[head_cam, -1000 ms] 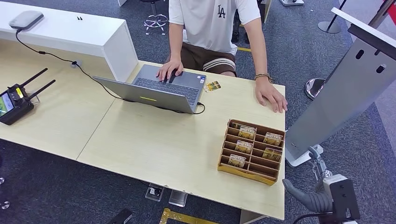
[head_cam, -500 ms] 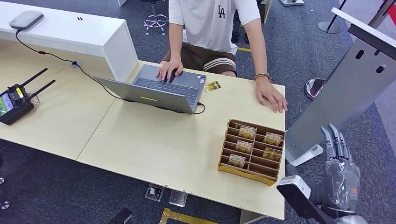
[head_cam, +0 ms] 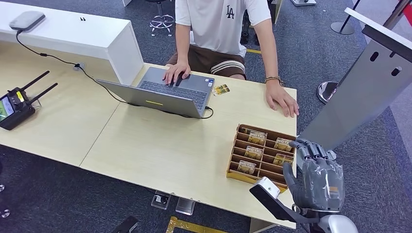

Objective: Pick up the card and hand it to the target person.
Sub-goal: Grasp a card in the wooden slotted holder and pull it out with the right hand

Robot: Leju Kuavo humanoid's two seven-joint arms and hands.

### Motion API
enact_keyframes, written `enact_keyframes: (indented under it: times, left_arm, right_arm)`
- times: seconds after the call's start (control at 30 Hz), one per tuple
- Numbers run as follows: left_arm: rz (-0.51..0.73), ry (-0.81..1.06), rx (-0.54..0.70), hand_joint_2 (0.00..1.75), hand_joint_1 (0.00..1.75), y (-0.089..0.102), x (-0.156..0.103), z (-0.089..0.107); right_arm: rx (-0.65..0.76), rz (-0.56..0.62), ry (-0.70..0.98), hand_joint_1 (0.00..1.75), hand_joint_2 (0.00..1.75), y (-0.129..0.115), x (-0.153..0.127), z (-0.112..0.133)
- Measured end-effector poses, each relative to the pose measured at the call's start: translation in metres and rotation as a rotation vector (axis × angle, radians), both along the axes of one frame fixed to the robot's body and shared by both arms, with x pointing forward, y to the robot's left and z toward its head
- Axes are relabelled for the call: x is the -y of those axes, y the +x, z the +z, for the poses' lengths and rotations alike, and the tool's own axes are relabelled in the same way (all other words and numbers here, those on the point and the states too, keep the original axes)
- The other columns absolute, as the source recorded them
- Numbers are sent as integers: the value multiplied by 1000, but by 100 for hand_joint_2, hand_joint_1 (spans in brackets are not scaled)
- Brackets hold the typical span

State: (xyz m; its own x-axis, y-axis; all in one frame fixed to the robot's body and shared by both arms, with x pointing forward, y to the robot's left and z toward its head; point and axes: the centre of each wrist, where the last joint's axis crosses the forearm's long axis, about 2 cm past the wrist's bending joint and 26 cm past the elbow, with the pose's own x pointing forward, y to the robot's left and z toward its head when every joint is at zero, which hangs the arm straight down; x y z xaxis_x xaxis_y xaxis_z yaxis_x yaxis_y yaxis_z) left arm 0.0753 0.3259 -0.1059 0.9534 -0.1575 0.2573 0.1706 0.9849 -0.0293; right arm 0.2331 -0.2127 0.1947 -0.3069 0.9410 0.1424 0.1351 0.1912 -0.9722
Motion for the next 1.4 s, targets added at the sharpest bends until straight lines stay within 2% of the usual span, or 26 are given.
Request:
enact_keyframes:
  times: [0.3,0.43,0.63,0.73,0.87,0.97,1.17,1.4]
  left_arm:
    - [-10,-6,-7,0,0,5,3,1]
    - [-14,-8,-9,0,0,8,5,1]
    - [-28,-13,-11,0,0,12,7,2]
    - [-33,-15,-14,0,0,15,8,2]
    - [-36,-18,-12,0,0,18,8,3]
    - [-38,-20,-11,0,0,20,9,3]
    - [-40,-21,-8,0,0,23,9,4]
    - [-42,-22,-11,0,0,24,9,4]
  right_arm:
    - [-31,-21,-59,172,175,4,-14,1]
    - [-47,-37,-79,156,175,7,-19,-1]
    - [-91,-64,-104,149,175,15,-25,-8]
    - [-114,-77,-113,130,175,21,-27,-12]
    - [-140,-89,-116,78,175,29,-30,-18]
    - [-155,-92,-115,60,175,34,-33,-22]
    - [-189,-96,-118,45,175,42,-37,-30]
    - [-209,-98,-118,55,175,47,-38,-36]
